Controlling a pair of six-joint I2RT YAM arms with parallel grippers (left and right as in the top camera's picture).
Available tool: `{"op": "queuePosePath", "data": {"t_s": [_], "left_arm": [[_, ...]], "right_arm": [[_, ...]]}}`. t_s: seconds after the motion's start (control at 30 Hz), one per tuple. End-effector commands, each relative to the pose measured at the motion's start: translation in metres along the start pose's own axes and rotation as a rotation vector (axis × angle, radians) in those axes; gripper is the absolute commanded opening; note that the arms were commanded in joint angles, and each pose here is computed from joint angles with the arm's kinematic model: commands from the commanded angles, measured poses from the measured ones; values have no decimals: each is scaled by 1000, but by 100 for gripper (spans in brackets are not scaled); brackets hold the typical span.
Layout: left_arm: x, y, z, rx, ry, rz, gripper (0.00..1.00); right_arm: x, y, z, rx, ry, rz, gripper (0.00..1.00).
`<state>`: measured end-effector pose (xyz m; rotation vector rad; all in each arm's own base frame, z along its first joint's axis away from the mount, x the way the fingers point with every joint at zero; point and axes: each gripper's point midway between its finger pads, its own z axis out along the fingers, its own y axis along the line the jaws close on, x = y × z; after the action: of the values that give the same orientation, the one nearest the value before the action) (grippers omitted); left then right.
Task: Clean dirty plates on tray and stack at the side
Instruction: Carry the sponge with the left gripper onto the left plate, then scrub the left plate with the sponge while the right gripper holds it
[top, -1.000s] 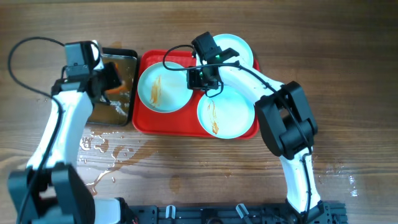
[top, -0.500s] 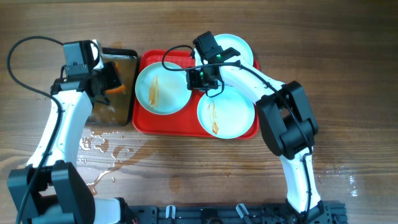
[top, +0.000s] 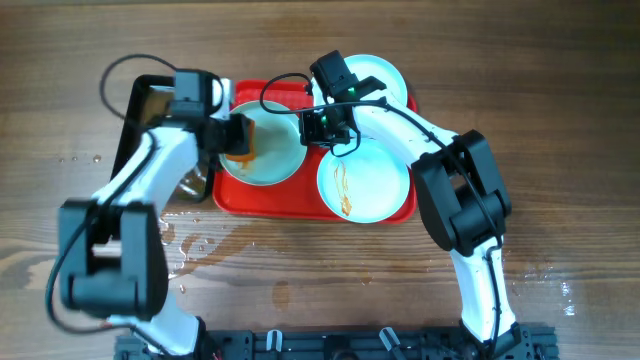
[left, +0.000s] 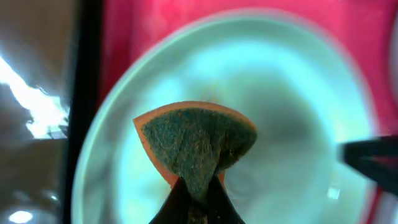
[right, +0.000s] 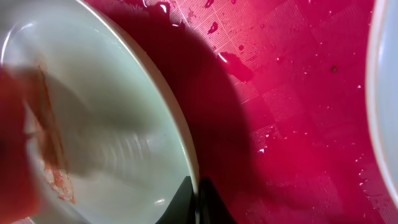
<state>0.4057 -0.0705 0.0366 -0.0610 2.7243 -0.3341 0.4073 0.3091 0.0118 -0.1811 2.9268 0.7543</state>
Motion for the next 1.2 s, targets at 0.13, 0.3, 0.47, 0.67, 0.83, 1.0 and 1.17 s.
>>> {"op": "queuePosePath", "data": {"t_s": [0.13, 0.3, 0.47, 0.67, 0.83, 1.0, 1.17], "left_arm": [[24, 0, 35, -35, 96, -42, 4], [32, -60, 37, 161, 116, 39, 4], [14, -57, 43, 81, 29, -12, 4], [-5, 20, 47, -310, -107, -152, 4], [16, 45, 39, -455, -47, -173, 4], [55, 42, 34, -459, 120, -171, 4], [93, -6, 39, -196, 328, -90, 4]], "right_arm": [[1, 0, 8, -21, 20, -16, 4], [1, 0, 8, -21, 20, -16, 4], [1, 0, 8, -21, 20, -15, 4], [1, 0, 8, -21, 18, -14, 4], [1, 0, 8, -22, 17, -13, 4], [1, 1, 8, -22, 17, -14, 4], [0, 1, 8, -23, 14, -15, 4]]}}
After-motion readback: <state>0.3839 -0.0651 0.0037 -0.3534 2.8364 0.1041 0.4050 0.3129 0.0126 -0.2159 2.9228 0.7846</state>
